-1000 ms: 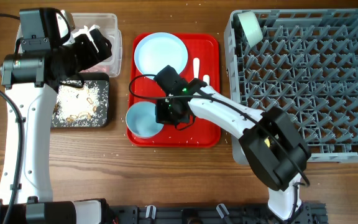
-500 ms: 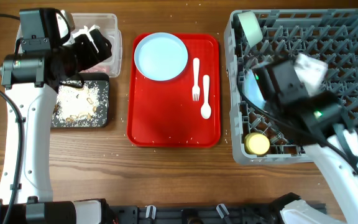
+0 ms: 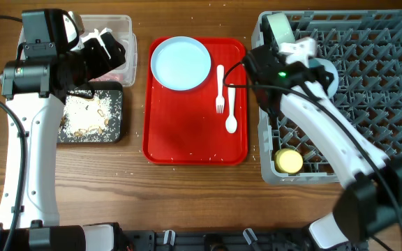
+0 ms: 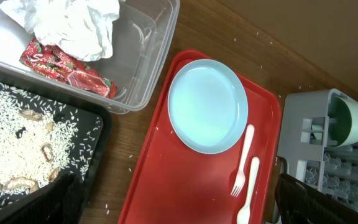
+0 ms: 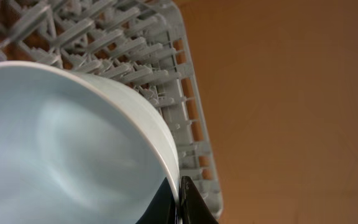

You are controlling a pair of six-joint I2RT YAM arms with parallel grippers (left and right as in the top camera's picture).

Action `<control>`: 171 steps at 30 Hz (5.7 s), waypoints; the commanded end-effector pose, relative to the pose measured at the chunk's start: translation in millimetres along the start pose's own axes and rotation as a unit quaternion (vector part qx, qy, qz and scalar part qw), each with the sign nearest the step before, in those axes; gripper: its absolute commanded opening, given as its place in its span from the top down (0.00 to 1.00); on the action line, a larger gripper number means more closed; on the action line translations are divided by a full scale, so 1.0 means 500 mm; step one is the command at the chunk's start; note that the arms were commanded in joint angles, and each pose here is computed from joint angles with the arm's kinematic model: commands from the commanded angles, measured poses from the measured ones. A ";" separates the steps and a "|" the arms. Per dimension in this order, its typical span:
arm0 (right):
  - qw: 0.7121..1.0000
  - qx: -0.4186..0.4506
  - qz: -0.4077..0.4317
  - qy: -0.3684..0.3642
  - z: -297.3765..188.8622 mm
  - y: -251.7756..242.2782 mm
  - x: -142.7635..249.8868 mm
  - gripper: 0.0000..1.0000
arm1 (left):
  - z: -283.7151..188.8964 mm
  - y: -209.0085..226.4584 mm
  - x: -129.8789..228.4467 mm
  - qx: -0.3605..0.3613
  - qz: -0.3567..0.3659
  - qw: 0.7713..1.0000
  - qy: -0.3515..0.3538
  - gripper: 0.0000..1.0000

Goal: Sort waste into correct bins and load items into the dishwasher rack
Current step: 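Carry the light-blue bowl right and set it in the rack, then move the right gripper to the light-blue plate and grasp its edge, then lift the light-blue plate right and stand it upright in the rack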

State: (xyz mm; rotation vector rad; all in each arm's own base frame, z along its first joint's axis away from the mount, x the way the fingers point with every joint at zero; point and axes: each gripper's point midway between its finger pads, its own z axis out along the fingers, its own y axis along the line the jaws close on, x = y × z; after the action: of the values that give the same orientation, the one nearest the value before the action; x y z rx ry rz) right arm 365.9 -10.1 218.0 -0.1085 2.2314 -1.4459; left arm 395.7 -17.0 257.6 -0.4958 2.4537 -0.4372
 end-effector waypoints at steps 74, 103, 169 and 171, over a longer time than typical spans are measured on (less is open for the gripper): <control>0.952 -0.161 -0.098 -0.242 -0.145 0.211 -0.269 0.25 | 0.001 0.008 -0.007 -0.006 0.001 1.000 -0.004 0.00; 0.687 -0.669 0.280 0.040 -0.345 0.428 -0.258 0.28 | 0.001 0.008 -0.007 -0.006 0.001 1.000 -0.004 0.00; 0.972 -0.152 0.148 -0.101 -0.066 -0.233 -0.135 0.96 | 0.001 0.008 -0.007 -0.006 0.001 1.000 -0.004 0.00; 0.975 -0.141 0.150 -0.082 -0.034 -0.237 -0.126 0.96 | 0.001 0.008 -0.007 -0.006 0.001 1.000 -0.004 0.00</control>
State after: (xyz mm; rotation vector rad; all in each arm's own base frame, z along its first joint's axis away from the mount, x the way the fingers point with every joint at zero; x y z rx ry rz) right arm 393.7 7.8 342.6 -0.0173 2.1987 -0.7540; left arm 395.6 -17.0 257.5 -0.4960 2.4540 -0.4372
